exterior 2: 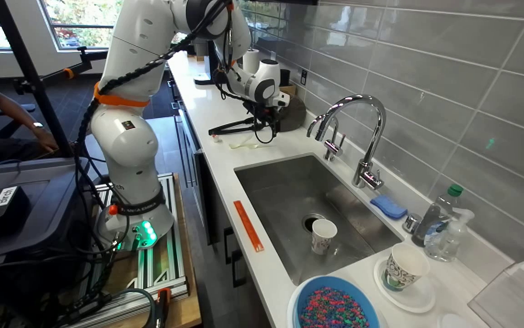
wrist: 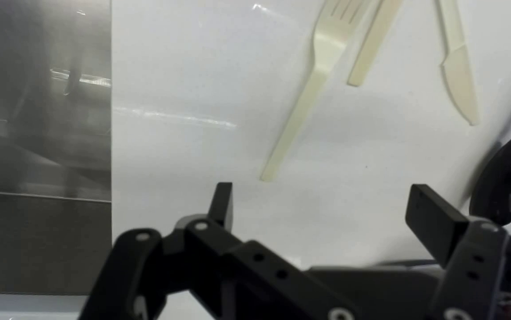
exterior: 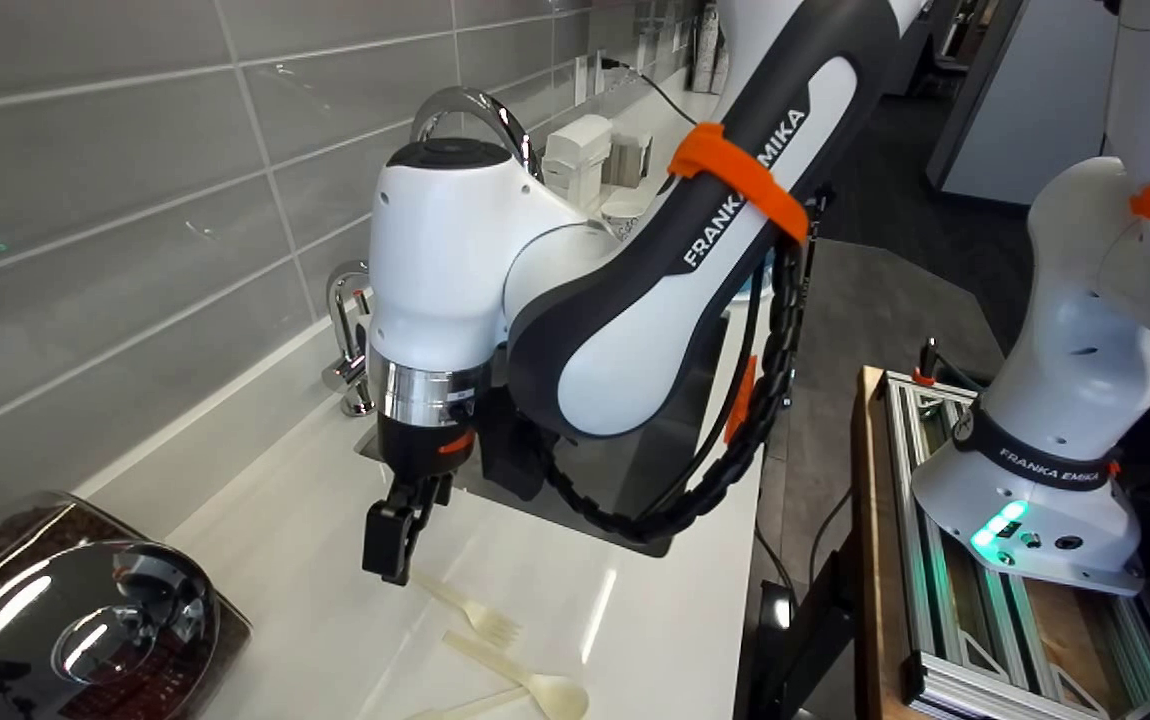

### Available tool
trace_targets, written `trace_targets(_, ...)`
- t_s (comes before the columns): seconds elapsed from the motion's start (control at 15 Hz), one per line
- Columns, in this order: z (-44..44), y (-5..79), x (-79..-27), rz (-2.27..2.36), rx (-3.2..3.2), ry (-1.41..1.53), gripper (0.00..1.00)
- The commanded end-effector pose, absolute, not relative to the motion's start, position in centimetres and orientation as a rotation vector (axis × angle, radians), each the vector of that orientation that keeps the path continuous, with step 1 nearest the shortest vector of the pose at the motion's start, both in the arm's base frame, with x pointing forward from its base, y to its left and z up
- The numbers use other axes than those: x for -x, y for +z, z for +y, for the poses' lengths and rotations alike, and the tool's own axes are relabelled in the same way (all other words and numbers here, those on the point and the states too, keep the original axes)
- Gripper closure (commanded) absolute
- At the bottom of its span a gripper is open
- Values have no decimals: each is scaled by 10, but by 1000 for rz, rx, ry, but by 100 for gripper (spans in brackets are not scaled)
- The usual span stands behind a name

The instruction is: Move the fork to the right

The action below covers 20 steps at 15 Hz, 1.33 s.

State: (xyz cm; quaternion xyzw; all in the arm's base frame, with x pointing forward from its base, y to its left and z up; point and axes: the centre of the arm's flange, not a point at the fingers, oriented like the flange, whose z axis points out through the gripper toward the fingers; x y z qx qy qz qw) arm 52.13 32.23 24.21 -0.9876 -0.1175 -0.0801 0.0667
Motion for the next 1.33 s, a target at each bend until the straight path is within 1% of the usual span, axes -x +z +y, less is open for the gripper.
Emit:
trace_targets(0.0,322,242,-521,-354,2977,-241,0)
trace_targets(0.2,325,241,-523,-398,2980,-227,0)
trace_targets(0.4,343,230,-525,-656,2977,-91,0)
trace_targets(0.6,350,225,-522,-767,2982,-16,0)
trace_targets(1.27,363,202,-536,-654,3071,-91,0)
